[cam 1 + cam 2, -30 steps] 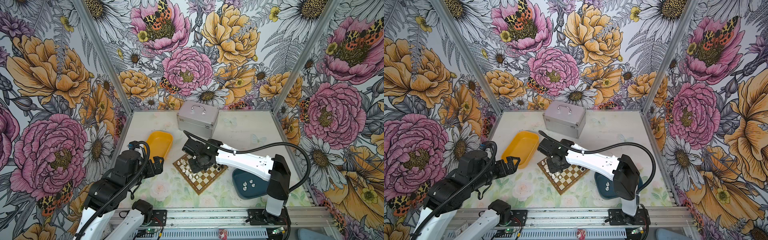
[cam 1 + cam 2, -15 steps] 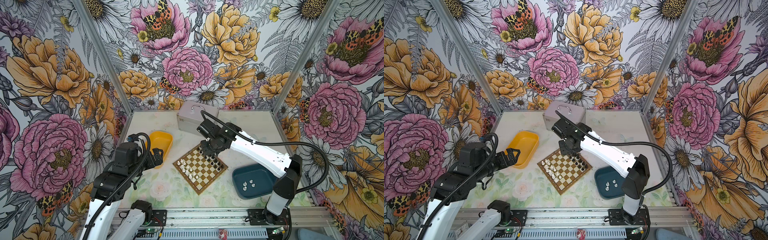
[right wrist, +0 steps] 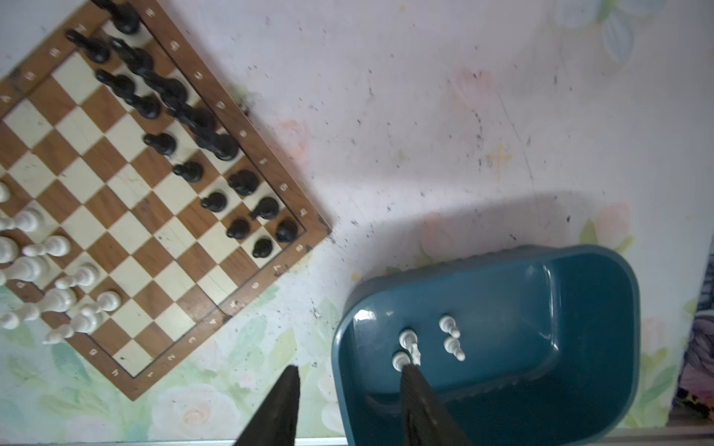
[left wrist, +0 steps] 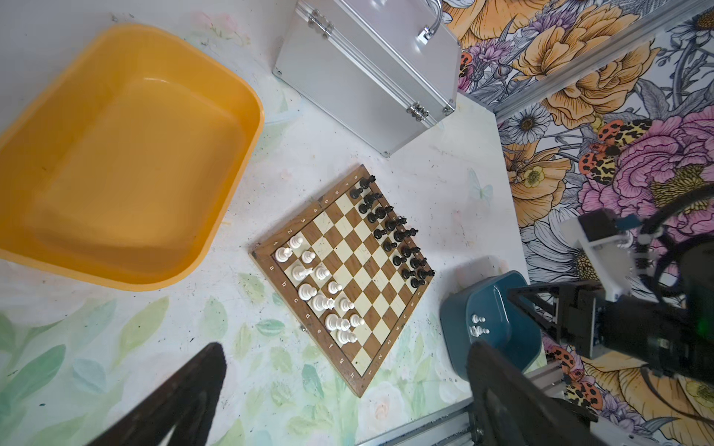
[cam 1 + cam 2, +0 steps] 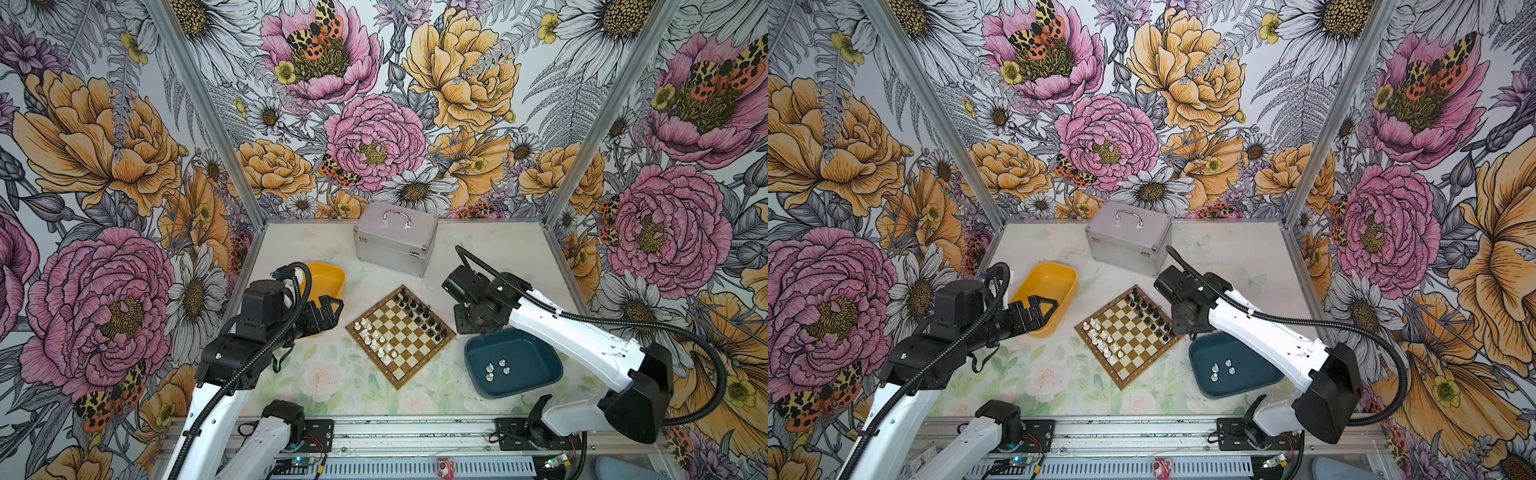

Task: Set up the chess pieces on the board
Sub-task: 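Lower the right gripper and grasp another white piece in the teal tray, then lift the white piece and carry it over the board, then lower the white piece toward a square beside the white pawns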

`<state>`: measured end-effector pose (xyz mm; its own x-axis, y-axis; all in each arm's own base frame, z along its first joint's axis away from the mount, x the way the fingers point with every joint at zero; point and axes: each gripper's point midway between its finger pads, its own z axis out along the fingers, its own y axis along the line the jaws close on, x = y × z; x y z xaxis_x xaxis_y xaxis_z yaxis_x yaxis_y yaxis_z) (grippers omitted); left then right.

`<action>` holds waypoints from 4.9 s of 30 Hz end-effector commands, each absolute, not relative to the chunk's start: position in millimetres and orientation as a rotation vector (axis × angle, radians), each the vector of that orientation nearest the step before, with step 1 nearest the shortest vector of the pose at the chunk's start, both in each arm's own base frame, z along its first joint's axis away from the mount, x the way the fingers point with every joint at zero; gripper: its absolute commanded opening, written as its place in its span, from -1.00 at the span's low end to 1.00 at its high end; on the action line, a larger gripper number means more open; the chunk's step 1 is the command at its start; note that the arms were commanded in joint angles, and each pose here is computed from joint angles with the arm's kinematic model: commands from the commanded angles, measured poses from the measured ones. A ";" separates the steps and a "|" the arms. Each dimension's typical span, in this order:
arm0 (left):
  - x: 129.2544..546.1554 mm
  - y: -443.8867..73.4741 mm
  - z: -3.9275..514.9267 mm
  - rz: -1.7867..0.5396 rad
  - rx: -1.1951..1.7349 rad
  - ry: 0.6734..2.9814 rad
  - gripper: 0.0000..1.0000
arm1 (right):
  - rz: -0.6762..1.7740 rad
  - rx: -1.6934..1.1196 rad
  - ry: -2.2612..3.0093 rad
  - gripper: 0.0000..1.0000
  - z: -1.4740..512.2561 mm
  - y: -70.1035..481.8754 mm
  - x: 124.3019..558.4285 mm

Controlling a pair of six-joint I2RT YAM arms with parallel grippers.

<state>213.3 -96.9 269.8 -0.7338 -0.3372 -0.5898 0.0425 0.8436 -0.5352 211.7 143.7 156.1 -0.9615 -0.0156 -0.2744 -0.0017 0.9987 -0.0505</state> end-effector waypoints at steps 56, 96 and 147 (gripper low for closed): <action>272.2 -228.7 265.0 -0.756 0.124 2.367 0.98 | 0.095 0.472 2.972 -0.55 40.3 94.1 159.3; 239.4 -142.4 253.4 -0.689 -0.065 2.344 0.98 | 0.160 0.244 2.883 -1.00 146.8 138.8 218.3; 166.1 -95.1 246.7 -0.693 -0.143 2.344 0.98 | 0.187 -0.415 3.072 -1.00 56.9 366.6 160.3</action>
<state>164.8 -94.2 236.0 -0.7746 -0.2938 -0.5601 0.0521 0.8529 -0.5194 162.0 365.4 62.9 -0.9620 -0.2667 -0.0581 -0.2719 0.9551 0.1180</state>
